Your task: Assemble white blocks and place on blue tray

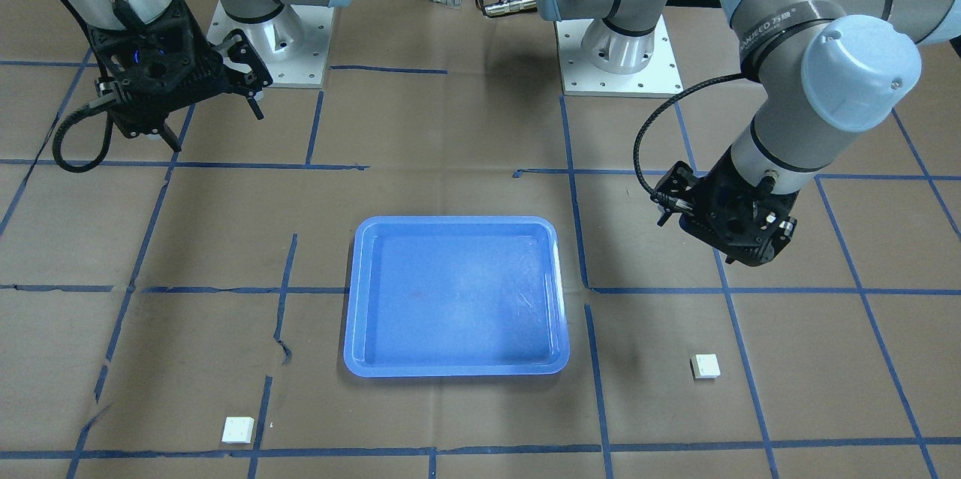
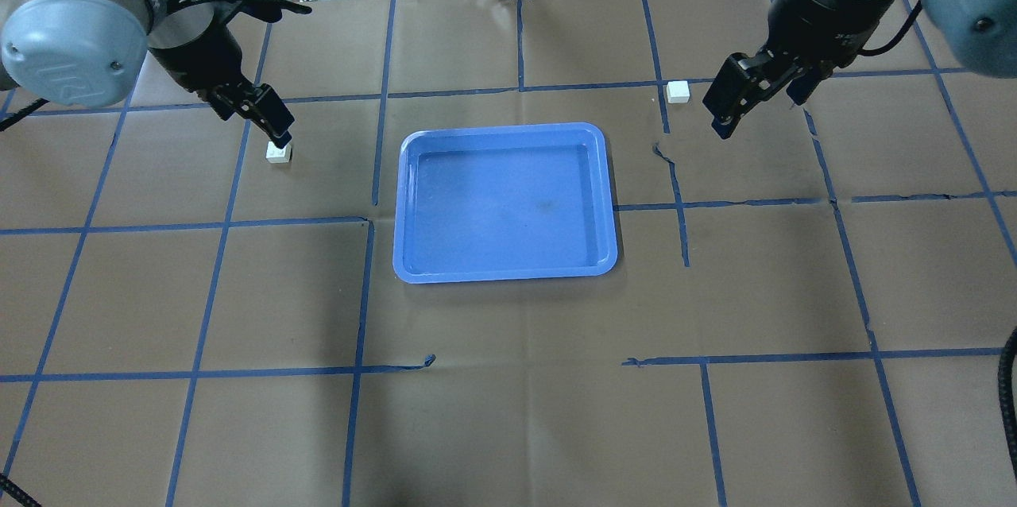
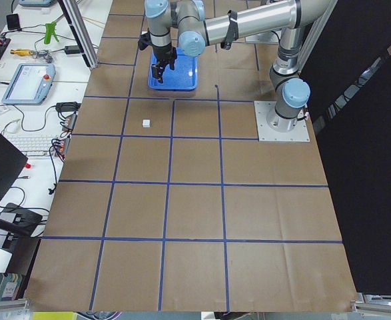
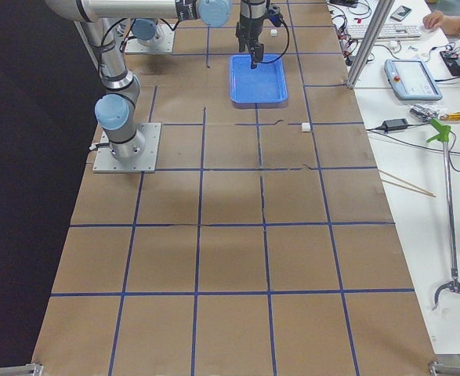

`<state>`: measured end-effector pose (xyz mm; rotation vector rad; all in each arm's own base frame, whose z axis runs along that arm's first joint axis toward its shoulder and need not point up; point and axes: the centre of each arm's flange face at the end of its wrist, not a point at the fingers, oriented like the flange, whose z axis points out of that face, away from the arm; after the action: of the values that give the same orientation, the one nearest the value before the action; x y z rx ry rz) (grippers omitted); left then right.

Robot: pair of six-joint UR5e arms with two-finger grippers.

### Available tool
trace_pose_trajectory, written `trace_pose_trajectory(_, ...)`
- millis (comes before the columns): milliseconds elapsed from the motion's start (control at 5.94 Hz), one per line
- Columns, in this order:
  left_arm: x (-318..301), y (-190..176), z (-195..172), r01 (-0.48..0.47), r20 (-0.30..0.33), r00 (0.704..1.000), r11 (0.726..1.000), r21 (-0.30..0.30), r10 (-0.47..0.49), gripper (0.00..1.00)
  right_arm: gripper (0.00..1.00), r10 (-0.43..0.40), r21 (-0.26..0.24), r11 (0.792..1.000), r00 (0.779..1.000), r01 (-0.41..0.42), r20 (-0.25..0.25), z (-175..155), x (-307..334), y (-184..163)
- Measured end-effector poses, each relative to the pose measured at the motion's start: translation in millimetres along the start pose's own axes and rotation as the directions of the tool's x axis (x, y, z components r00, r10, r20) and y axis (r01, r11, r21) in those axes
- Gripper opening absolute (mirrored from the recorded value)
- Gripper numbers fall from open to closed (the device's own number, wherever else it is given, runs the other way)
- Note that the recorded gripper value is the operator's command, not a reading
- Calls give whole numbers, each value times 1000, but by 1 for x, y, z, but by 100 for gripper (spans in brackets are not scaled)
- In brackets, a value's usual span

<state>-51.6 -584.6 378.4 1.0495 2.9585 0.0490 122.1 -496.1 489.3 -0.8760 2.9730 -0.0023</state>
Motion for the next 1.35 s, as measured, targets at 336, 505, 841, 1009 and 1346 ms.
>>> trace_pose_trajectory(336, -35, -11, 43, -383, 10, 924, 924, 5, 383, 99, 100, -365, -13, 931, 931, 366, 20, 19, 30, -7)
trace_pose_trajectory(505, -50, -18, 58, -506, 23, 862, 862, 9, 506, 98, 100, -485, -3, 874, 874, 485, 20, 28, 59, -8)
trace_pose_trajectory(841, -84, -28, 96, -654, 56, 756, 757, 23, 652, 98, 100, -622, 26, 781, 781, 624, -61, 34, 127, -32)
trace_pose_trajectory(1009, -99, -31, 108, -676, 67, 736, 735, 44, 673, 98, 100, -651, 41, 754, 754, 656, -87, 33, 159, -62)
trace_pose_trajectory(1346, -112, -33, 140, -715, 36, 699, 697, 56, 714, 98, 100, -762, 72, 635, 639, 769, -101, 48, 209, -120)
